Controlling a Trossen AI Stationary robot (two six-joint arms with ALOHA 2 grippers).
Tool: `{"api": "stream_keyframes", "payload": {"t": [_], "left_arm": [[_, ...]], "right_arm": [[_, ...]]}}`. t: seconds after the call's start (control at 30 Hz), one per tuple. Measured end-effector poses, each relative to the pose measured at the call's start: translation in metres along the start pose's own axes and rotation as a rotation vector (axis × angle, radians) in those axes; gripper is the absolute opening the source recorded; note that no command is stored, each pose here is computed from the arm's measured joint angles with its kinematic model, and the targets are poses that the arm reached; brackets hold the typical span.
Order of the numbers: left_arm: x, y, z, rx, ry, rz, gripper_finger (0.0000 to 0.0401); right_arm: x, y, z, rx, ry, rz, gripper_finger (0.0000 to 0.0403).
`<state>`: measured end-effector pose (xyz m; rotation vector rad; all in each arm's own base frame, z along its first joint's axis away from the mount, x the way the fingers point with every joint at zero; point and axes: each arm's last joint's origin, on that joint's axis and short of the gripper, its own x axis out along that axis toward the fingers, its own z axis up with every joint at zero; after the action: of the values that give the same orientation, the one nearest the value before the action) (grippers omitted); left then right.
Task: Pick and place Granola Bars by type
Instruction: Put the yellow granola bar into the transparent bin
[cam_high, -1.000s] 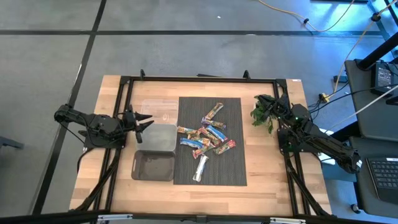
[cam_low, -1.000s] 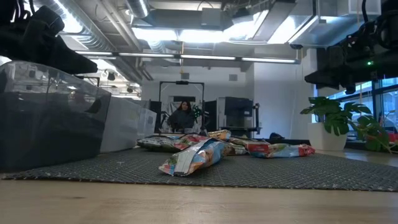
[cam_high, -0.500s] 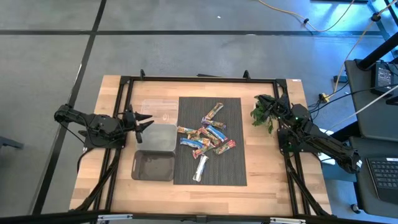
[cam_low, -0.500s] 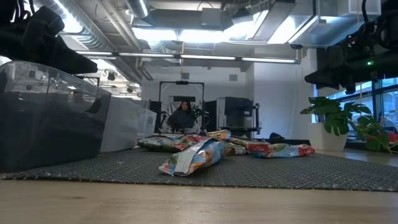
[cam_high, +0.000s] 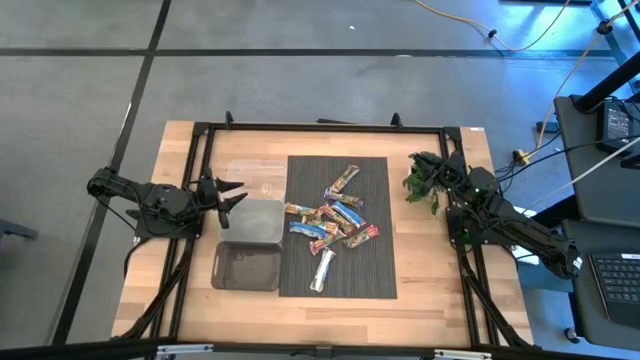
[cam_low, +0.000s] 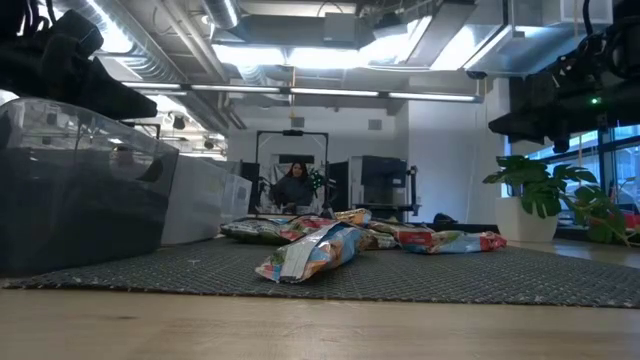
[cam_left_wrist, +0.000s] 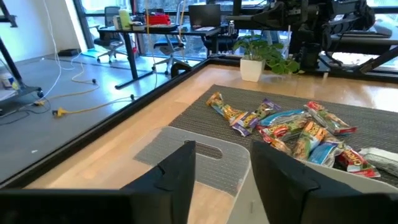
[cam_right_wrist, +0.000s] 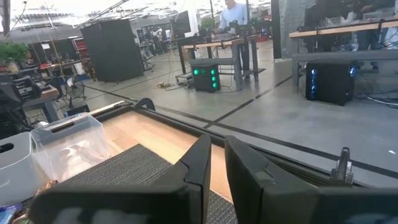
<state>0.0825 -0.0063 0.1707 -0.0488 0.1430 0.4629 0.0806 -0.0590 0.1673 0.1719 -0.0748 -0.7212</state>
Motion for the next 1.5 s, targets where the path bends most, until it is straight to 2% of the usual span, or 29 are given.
{"api": "stream_keyframes", "payload": {"t": [0.23,0.37,0.67,0.8,0.97,1.13,1.27,1.37,1.5], "left_arm": [[0.0,0.0,0.0,-0.005,0.0,0.0,0.0217],[0.0,-0.001,0.0,-0.003,0.005,-0.029,0.0234],[0.0,-0.001,0.0,-0.057,0.001,-0.034,0.0231],[-0.001,-0.002,0.013,-0.091,-0.107,-0.038,0.0232],[0.0,-0.006,0.029,-0.026,-0.213,-0.079,0.0221],[0.009,-0.012,0.042,0.011,-0.147,-0.046,0.0205],[0.025,-0.021,0.062,0.059,-0.068,-0.06,0.0195],[0.044,-0.029,0.08,0.122,0.003,-0.086,0.0192],[0.08,-0.039,0.103,0.202,0.136,-0.172,0.0191]], "right_arm": [[0.0,0.0,0.0,-0.002,0.004,-0.001,0.0052],[0.0,0.0,0.0,-0.005,0.004,-0.001,0.0052],[0.0,0.0,0.0,-0.009,0.004,-0.001,0.0052],[0.0,0.0,0.0,-0.009,0.003,-0.001,0.0052],[0.0,0.0,0.0,-0.008,0.003,-0.001,0.0052],[0.0,0.0,0.0,-0.008,0.003,-0.001,0.0052],[0.0,0.0,0.0,-0.007,0.002,-0.002,0.0052],[0.0,0.0,0.0,-0.007,0.002,-0.002,0.0052],[0.0,0.0,0.0,-0.007,0.002,-0.002,0.0052]]}}
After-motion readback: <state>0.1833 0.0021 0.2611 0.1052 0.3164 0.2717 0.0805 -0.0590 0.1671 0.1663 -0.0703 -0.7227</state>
